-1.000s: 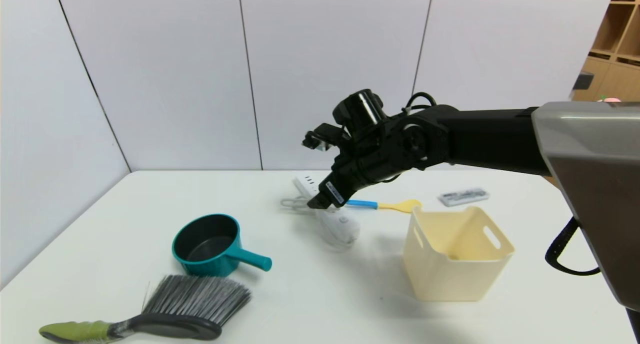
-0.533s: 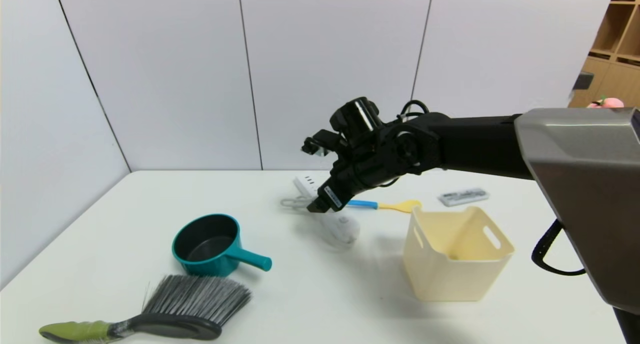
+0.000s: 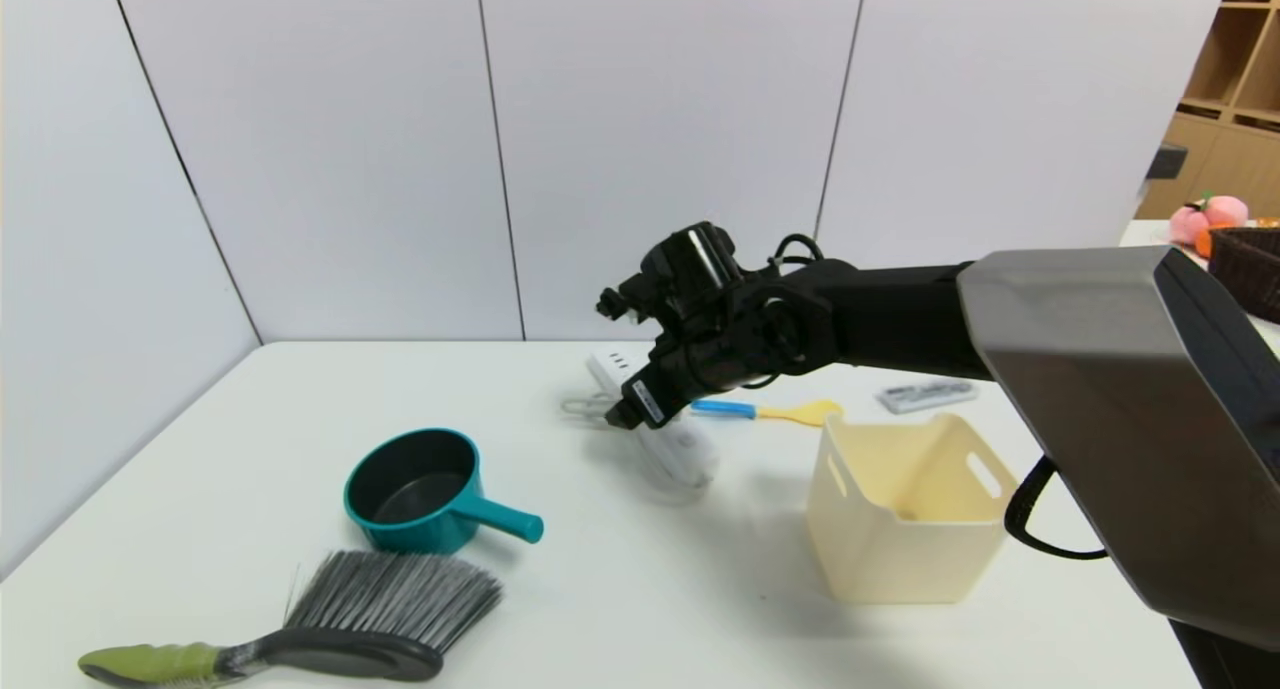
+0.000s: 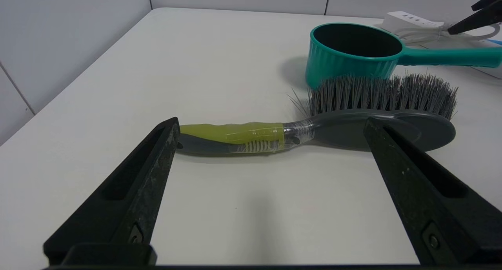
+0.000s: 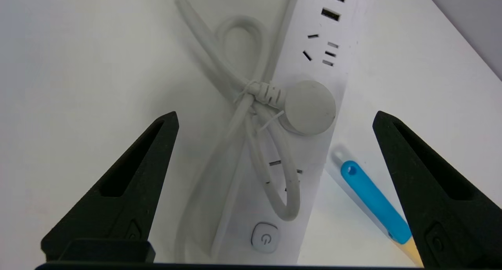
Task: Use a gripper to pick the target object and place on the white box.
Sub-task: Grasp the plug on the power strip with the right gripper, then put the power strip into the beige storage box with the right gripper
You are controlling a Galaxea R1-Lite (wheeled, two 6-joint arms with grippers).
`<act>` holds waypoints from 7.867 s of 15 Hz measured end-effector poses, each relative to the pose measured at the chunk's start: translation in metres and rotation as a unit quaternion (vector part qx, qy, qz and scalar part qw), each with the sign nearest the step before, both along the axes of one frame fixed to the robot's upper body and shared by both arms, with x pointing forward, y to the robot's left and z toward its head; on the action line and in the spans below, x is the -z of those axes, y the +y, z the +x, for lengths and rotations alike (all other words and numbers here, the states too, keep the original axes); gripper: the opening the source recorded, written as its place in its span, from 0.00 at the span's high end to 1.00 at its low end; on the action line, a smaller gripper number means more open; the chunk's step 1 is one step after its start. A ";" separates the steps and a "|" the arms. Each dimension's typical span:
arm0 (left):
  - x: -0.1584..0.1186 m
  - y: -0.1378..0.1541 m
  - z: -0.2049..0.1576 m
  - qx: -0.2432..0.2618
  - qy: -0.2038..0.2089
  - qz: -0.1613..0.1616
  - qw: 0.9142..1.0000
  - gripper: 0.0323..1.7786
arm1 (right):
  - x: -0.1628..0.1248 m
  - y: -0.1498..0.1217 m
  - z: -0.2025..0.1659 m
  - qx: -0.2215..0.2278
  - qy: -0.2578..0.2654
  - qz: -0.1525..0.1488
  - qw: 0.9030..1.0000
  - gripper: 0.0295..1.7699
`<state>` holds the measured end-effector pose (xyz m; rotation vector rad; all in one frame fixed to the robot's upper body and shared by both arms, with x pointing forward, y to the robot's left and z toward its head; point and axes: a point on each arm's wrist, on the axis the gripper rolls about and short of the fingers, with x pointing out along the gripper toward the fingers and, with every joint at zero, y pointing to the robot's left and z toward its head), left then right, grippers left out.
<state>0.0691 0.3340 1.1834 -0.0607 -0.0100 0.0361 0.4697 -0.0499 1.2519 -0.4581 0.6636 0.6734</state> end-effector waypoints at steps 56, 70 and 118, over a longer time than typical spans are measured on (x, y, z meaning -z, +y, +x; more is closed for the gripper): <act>0.000 0.000 0.000 0.000 0.000 0.000 1.000 0.05 | -0.008 0.008 0.023 -0.008 -0.093 0.095 0.991 0.53; 0.000 0.000 0.000 0.000 0.000 0.000 1.000 0.05 | -0.139 -0.042 -0.017 0.008 -0.250 0.106 0.962 0.53; 0.000 0.000 0.000 0.000 0.000 0.000 1.000 0.05 | -0.093 -0.207 -0.179 0.166 -0.175 0.223 0.945 0.53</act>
